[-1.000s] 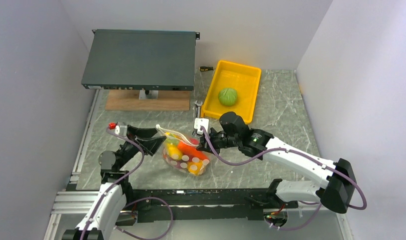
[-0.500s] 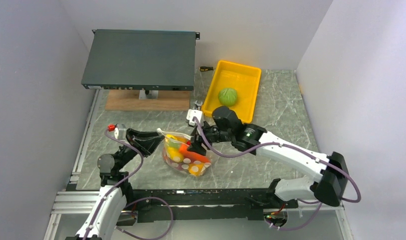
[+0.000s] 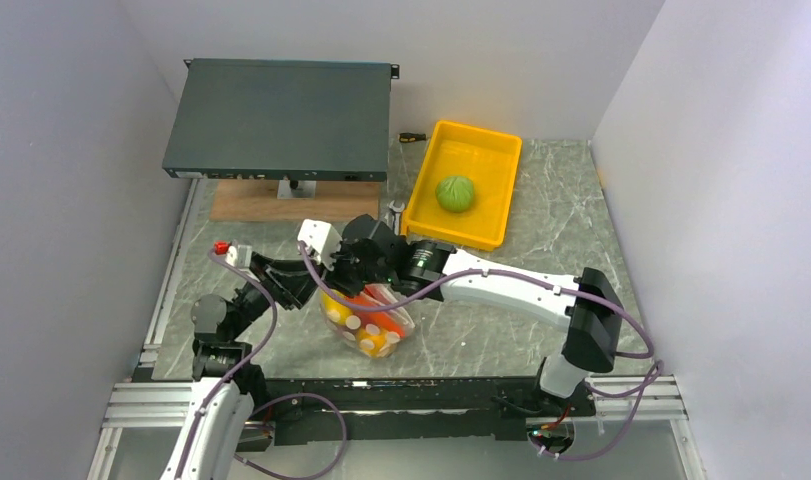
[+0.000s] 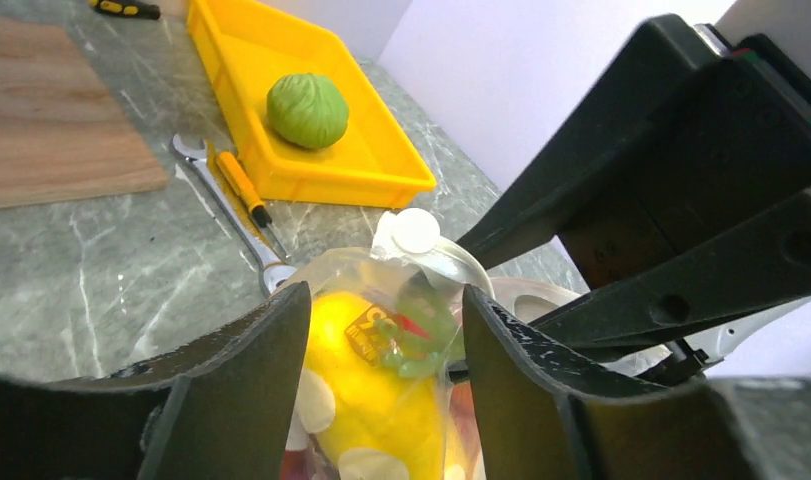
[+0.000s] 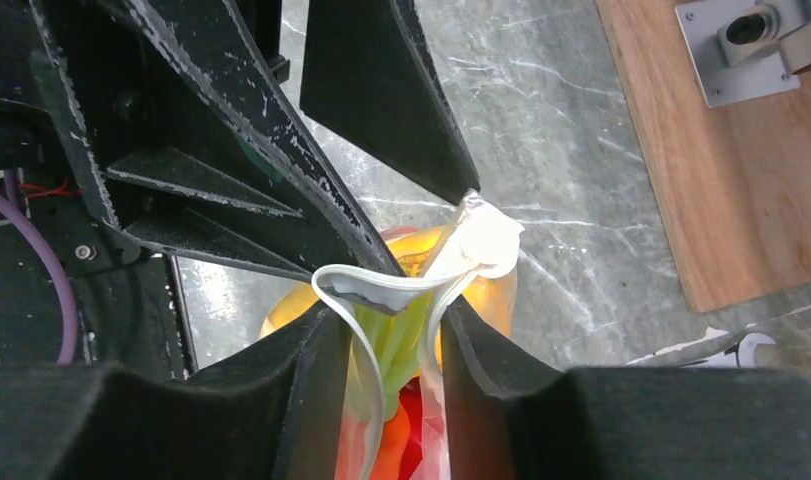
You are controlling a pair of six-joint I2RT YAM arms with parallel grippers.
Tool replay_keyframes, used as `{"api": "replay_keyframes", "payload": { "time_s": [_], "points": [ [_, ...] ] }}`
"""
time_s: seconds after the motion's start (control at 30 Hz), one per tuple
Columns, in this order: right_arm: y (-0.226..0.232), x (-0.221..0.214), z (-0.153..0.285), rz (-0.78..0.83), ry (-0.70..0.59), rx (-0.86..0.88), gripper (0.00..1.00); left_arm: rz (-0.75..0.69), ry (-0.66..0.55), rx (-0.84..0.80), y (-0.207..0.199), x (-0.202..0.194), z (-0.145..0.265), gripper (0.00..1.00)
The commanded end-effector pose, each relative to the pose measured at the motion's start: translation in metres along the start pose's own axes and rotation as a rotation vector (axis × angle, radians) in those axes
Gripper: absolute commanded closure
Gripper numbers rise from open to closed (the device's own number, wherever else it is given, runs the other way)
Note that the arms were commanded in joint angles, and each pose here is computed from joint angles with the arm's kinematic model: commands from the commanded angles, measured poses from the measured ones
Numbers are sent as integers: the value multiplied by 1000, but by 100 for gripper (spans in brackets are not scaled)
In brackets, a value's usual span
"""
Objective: Place the food in the zip-top bag and seal the zipper
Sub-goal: Zip the zipper food storage bag at the center of the board.
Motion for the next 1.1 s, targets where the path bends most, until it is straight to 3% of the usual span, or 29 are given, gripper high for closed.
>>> {"api": "replay_keyframes", "payload": {
  "time_s": [0.0,0.1,0.3,0.47,0.7,0.8,0.93,1.07],
  "points": [
    [-14,24,10,5,-73,-81,72,-11,42,33,-11,14,3,32],
    [-6,23,18,28,-89,-4,84,-28,28,73,-16,22,7,26],
    [-7,10,39,-17,-141,119,100,-47,5,127,-17,25,14,17],
    [-4,-6,55,-17,-165,237,100,-37,-21,64,-14,17,10,12],
    [5,-17,67,51,-200,362,99,78,11,-226,-28,4,-4,14],
    [0,-19,65,40,-178,334,94,85,60,-370,-44,0,-10,19],
    [-5,-22,68,8,-123,278,62,90,78,-428,-53,-9,-14,28],
    [-3,-33,75,-4,-78,242,43,66,106,-366,-49,-17,-13,29]
  ]
}}
Point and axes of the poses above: each gripper's point midway between its finger pads, its own z axis back along the fingers, its own y axis along the line the jaws close on, x = y × z, the point moved 6 cm from there along z, back along the fingers, and after that the axes turned 6 degrees about -z, right-handed, at the moved point
